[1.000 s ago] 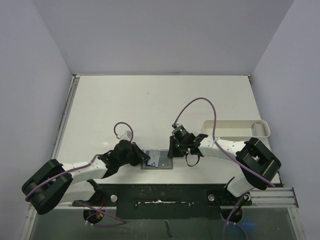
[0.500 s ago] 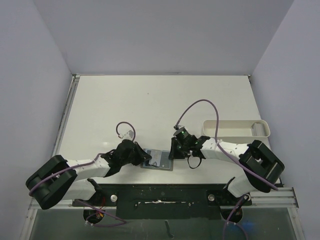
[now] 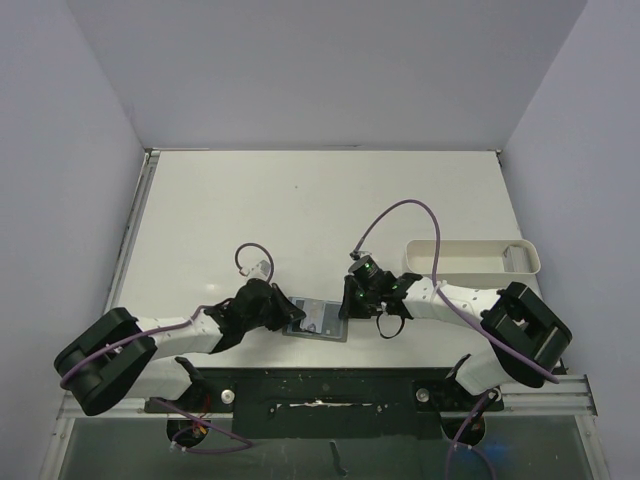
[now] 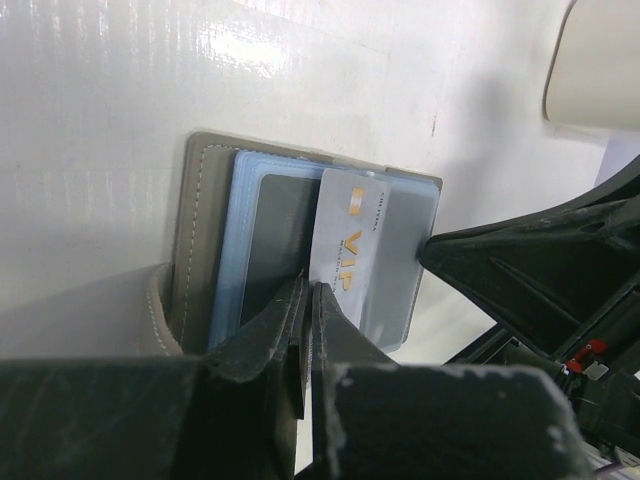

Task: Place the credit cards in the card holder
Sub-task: Insert the credit card into the card holder.

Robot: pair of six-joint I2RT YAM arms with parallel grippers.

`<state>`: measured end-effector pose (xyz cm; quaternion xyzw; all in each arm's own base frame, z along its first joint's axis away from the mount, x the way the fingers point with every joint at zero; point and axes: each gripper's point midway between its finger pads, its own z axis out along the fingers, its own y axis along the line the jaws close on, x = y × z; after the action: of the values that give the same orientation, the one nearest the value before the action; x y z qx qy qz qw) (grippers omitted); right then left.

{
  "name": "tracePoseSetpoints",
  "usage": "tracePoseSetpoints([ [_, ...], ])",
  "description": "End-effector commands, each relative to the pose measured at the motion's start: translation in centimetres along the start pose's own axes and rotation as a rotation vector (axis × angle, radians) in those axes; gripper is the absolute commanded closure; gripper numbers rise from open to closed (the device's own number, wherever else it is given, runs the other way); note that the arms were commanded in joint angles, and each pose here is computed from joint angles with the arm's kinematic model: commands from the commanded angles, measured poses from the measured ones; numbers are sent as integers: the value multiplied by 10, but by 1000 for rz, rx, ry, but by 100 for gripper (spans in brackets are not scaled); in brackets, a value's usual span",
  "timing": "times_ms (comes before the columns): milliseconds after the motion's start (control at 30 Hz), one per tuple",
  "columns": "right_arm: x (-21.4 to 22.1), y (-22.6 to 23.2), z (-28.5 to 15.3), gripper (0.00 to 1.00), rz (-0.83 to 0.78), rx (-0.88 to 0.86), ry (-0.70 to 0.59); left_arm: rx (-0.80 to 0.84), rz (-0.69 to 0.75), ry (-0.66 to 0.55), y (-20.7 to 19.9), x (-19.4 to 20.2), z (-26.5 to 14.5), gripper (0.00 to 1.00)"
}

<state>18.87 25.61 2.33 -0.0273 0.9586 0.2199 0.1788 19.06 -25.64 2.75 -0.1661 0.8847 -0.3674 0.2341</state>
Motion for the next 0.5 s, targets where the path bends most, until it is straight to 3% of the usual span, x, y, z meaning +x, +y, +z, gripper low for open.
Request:
tracePoseSetpoints([
  [0, -3, 10, -2, 87, 8, -35, -29, 50, 34, -28, -14, -4, -2, 100],
  [467, -2, 9, -3, 88, 23, -43, -37, 108, 165, -15, -23, -3, -10, 100],
])
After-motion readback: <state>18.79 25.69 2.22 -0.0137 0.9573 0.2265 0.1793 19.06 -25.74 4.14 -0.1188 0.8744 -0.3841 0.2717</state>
